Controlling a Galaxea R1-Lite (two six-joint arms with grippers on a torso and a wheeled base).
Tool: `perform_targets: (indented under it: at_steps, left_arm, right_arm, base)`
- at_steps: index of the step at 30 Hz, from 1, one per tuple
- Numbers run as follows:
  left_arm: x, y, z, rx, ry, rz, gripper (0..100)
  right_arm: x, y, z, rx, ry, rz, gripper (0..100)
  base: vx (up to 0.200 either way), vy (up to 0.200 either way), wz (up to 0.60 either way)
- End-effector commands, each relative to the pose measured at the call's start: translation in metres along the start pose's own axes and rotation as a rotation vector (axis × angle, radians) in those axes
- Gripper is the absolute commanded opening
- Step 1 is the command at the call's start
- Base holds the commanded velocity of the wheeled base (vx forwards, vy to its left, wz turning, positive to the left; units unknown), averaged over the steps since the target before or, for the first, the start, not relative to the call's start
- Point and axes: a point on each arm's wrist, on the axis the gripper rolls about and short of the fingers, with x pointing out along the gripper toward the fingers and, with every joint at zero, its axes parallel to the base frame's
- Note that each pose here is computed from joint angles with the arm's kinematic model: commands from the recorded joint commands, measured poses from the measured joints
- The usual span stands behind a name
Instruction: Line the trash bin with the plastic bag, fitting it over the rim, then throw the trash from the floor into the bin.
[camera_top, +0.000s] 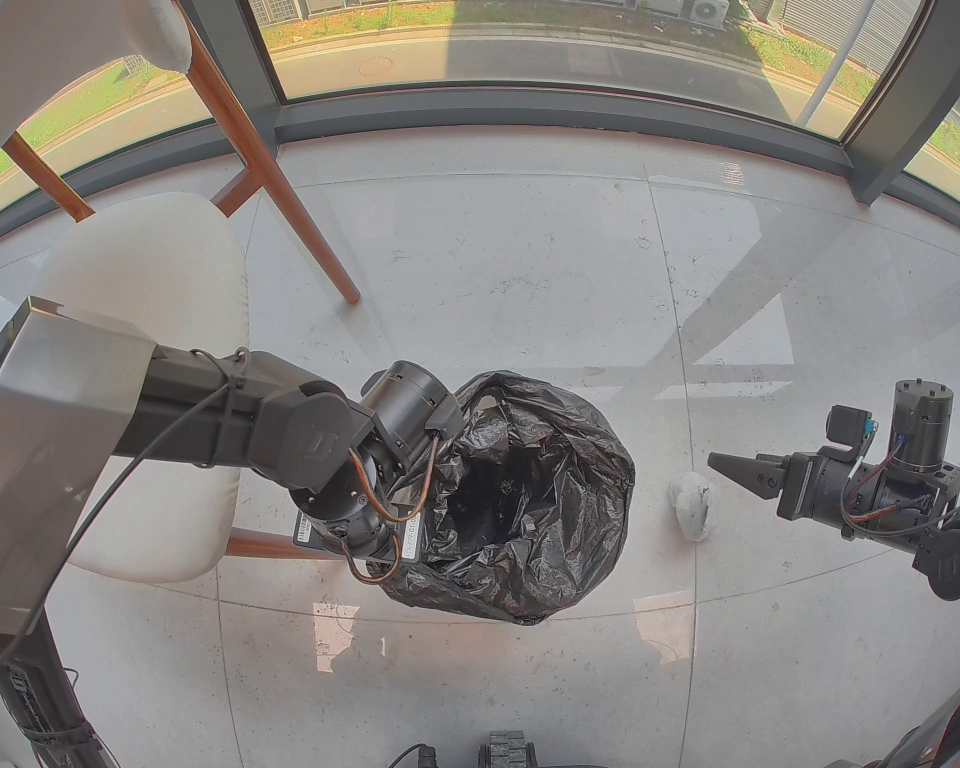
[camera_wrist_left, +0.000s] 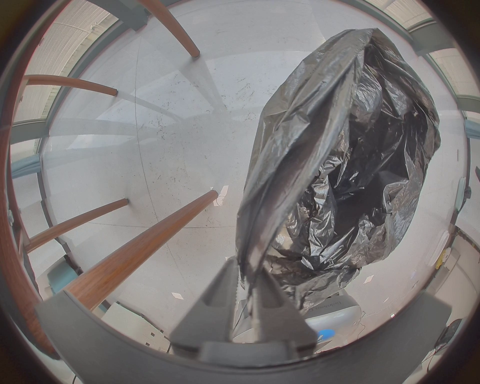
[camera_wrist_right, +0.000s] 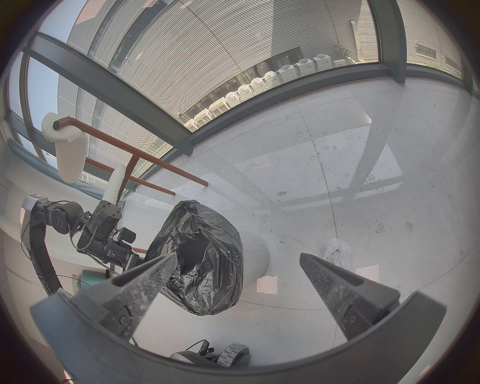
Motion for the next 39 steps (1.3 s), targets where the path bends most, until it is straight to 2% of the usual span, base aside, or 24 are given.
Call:
perform_targets:
  at_steps: [1,5,12,17,19,22,27,31,35,39]
  left_arm:
    - [0.000,0.002,-0.003,0.011,0.005,0.003,100]
    - [-0.003,0.000,-0.009,0.027,0.007,0.015,100]
    - [-0.030,0.007,-0.031,0.054,-0.009,-0.021,100]
    - [-0.042,-0.001,-0.025,0.068,-0.121,-0.109,100]
    - [-0.039,-0.003,-0.024,0.082,-0.129,-0.111,100]
    - [-0.018,-0.006,-0.028,0.138,-0.092,-0.075,100]
    - [0.008,0.005,-0.022,0.116,-0.040,-0.023,100]
    - [0.015,0.008,-0.014,0.116,-0.082,-0.011,100]
    - [0.021,0.011,-0.014,0.116,-0.076,0.007,100]
    - [0.032,0.024,-0.005,0.102,-0.071,0.036,100]
  right_arm:
    - [-0.002,-0.001,-0.001,0.002,0.001,-0.003,100]
    - [-0.003,-0.002,-0.002,0.005,0.002,-0.010,100]
    - [-0.007,-0.008,-0.005,0.015,0.007,-0.034,100]
    - [-0.007,-0.008,-0.005,0.015,0.007,-0.034,100]
    - [-0.007,-0.007,-0.006,0.014,0.009,-0.031,100]
    - [-0.006,-0.006,-0.005,0.010,0.008,-0.026,100]
    - [-0.006,-0.006,-0.003,0.005,0.002,-0.024,100]
    - [-0.007,-0.006,-0.004,0.006,0.004,-0.025,100]
    - [-0.007,-0.006,-0.003,0.004,0.000,-0.025,100]
    - [-0.007,-0.007,-0.003,0.005,-0.001,-0.028,100]
  base:
    - [0.000,0.000,0.00]
    - [0.000,0.000,0.00]
    - [0.000,0.000,0.00]
    - [0.000,0.000,0.00]
    - [0.000,0.000,0.00]
    - [0.000,0.000,0.00]
    - [0.000,0.000,0.00]
    - [0.000,0.000,0.00]
    - [0.000,0.000,0.00]
    - [0.000,0.000,0.00]
